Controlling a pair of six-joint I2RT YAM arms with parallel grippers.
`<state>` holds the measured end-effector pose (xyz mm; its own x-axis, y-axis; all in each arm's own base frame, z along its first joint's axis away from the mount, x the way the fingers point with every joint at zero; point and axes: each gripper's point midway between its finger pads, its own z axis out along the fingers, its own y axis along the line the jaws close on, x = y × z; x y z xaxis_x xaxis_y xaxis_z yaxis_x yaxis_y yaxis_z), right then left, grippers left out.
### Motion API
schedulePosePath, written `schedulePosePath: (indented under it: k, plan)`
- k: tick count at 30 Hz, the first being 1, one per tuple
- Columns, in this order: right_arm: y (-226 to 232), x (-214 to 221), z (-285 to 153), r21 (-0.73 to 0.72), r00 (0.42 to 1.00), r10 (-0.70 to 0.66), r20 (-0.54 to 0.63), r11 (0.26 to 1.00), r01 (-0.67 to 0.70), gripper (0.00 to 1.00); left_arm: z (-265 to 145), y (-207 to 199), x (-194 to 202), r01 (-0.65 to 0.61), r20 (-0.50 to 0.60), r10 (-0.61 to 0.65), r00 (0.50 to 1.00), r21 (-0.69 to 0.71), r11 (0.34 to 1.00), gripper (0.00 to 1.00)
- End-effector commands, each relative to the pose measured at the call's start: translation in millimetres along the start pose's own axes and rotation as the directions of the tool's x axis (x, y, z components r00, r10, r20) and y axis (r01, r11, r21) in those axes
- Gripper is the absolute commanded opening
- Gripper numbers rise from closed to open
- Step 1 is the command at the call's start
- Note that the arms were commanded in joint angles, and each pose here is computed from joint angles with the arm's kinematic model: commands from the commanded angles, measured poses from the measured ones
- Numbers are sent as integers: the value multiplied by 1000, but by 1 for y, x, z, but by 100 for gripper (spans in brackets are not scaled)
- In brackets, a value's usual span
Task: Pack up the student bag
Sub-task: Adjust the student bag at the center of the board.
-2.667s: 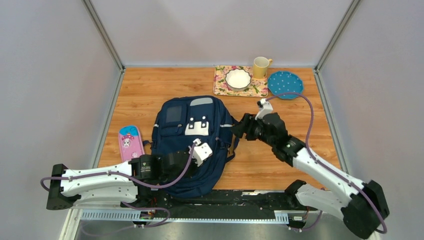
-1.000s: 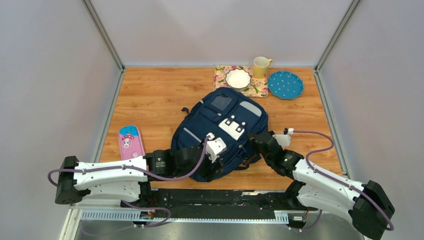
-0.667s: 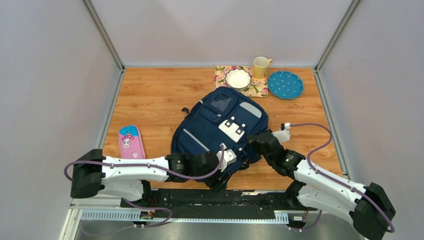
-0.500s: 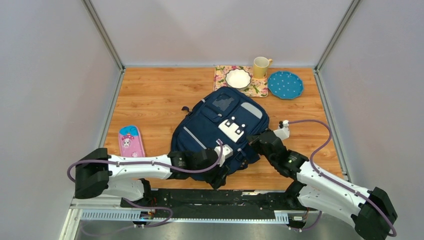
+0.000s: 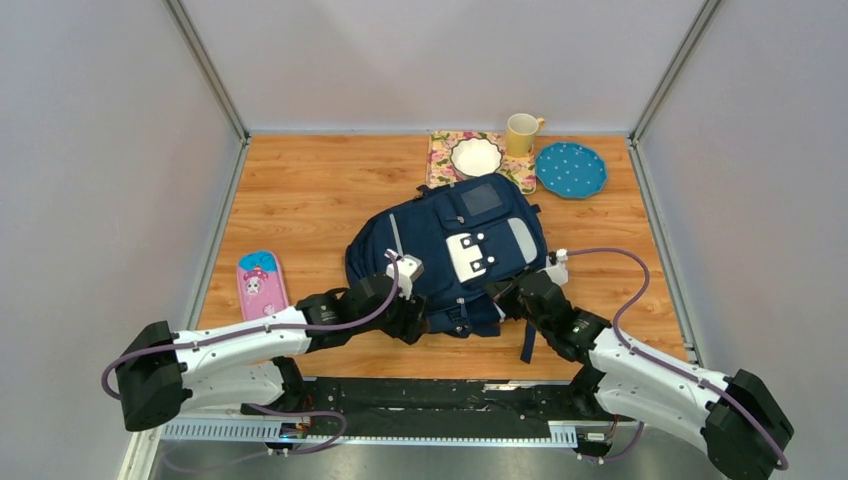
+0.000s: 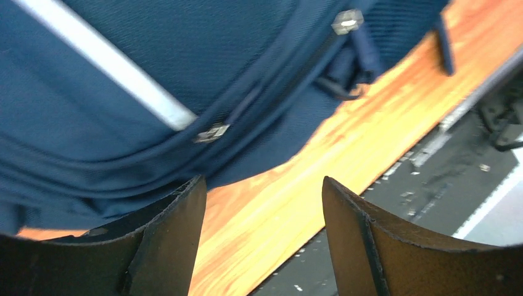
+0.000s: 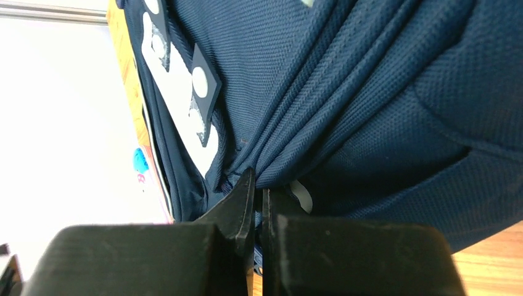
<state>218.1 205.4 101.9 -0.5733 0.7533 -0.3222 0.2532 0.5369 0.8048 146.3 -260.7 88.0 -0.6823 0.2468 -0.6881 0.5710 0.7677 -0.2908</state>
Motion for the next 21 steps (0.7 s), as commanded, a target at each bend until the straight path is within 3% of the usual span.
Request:
schedulePosePath:
  k: [1,8,17,21]
  plan:
    - [20,17,3,-54,996,-27,-89,998,22,0,-15,-64,-39,-22,117,-5,993,227,974,76]
    - [42,17,-4,-135,994,-70,-83,989,58,0,5,-104,-56,-58,79,40,996,242,969,76]
    - [65,9,-29,-208,990,-133,-52,971,120,0,36,-89,-59,-50,27,49,998,65,997,74]
    - [74,9,-36,-233,985,-166,-53,961,149,0,41,-79,-68,-13,92,13,996,4,1000,73]
